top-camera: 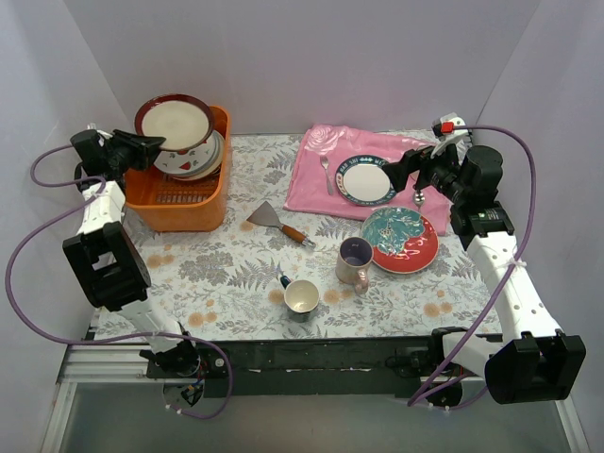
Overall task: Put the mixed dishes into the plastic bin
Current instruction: Place the plate in the plastic bin.
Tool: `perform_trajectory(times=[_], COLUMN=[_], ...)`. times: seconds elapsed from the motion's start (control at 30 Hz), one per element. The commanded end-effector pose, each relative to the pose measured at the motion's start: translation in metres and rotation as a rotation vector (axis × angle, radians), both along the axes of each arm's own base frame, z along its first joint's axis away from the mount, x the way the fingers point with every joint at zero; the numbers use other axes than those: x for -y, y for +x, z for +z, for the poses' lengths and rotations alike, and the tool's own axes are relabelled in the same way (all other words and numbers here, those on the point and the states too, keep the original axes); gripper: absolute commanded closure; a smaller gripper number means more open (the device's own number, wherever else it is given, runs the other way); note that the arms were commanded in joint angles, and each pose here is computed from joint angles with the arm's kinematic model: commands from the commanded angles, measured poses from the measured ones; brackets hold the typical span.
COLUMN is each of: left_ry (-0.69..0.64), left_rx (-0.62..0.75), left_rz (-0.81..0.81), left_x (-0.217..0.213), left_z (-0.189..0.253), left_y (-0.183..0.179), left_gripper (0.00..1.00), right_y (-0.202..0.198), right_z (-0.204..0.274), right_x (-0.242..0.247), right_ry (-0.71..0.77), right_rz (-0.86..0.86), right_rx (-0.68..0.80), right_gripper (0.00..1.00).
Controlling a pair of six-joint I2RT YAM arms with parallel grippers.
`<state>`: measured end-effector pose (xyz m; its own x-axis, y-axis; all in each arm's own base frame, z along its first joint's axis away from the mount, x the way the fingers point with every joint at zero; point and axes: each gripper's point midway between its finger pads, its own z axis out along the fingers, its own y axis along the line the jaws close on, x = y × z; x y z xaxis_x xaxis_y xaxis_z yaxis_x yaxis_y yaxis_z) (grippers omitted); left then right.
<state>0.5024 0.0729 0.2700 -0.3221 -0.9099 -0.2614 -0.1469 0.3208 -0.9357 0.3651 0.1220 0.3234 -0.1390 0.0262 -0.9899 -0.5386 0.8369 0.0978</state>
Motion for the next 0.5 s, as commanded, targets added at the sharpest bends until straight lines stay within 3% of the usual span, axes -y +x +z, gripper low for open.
perform_trajectory(times=[0.0,0.47], left_ry=[0.101,0.092], left_rx=[0.167,0.088], left_rz=[0.009,0.029], left_x=[-0.011,-0.025], left_z=[0.051,0.002], left_y=[0.009,0.033], left_gripper=[1.00,1.00], right_y=[0.001,0.001], right_z=[0.007,0.002], right_x=[-0.001,0.003], right_ry=[0.010,0.009], right_rz=[0.014,0.007], right_rx=[0.024,0.009], right_gripper=[0.02,0.03])
